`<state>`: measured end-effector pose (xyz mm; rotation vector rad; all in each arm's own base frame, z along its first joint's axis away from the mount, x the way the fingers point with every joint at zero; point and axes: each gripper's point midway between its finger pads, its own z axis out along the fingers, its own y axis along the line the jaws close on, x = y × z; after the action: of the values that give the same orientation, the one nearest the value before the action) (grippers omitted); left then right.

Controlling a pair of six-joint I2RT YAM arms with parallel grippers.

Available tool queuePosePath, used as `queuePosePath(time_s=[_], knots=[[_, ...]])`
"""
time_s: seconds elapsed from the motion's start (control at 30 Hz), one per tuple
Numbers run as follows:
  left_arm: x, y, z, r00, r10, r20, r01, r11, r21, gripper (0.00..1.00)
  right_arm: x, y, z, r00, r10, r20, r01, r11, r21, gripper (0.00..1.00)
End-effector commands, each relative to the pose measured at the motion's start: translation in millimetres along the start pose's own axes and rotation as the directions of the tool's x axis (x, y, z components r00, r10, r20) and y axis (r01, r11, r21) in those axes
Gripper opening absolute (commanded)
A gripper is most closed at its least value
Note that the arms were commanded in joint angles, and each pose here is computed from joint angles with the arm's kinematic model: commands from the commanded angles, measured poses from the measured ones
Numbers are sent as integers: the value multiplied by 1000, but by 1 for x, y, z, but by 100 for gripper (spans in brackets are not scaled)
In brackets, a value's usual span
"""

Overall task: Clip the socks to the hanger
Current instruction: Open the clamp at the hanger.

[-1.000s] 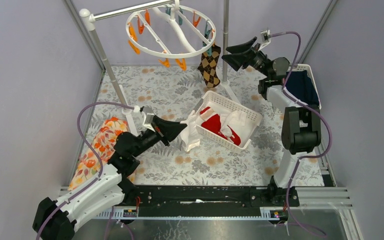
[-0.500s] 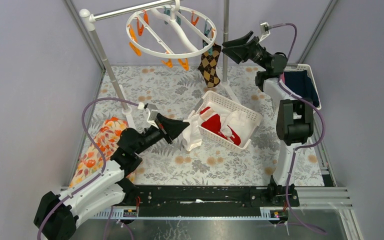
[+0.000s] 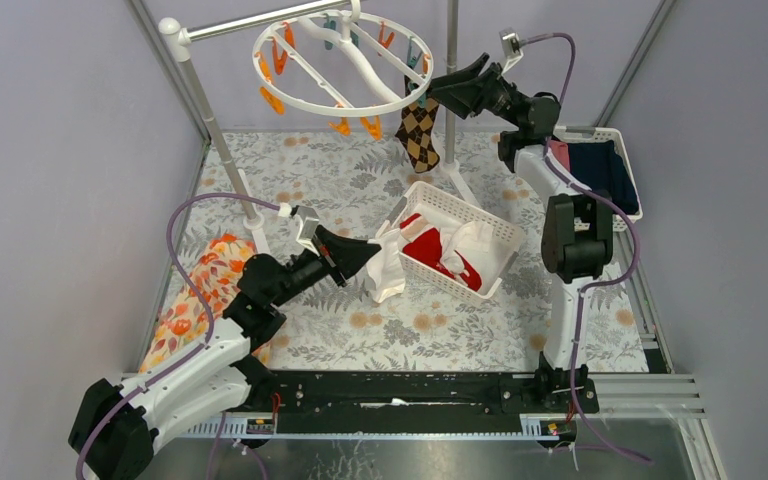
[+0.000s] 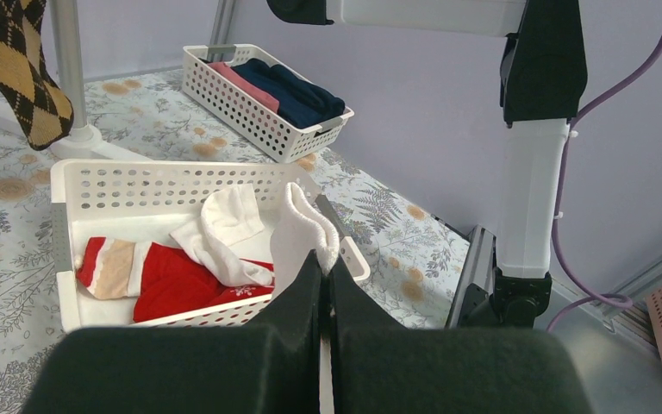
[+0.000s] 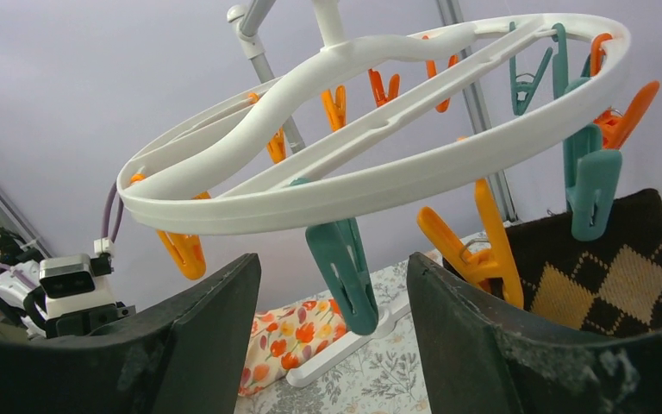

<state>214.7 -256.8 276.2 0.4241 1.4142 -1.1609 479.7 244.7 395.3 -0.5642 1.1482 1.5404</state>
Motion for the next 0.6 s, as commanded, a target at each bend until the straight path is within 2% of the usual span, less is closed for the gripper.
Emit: queuePosePath(time_s=[0.0, 0.33, 0.57], knots=[[-20, -10, 4, 999, 19, 47, -21, 999, 34, 0, -1, 12, 17, 999, -40, -35, 38, 998, -59, 69], [-21, -11, 2, 998, 22, 51, -24, 999, 34, 0, 6, 16, 24, 998, -33, -53, 28, 996, -82, 63], [-23, -12, 2, 998, 19, 55, -21, 999, 36, 0, 8, 13, 28, 998, -9, -58, 3, 996, -94, 64]])
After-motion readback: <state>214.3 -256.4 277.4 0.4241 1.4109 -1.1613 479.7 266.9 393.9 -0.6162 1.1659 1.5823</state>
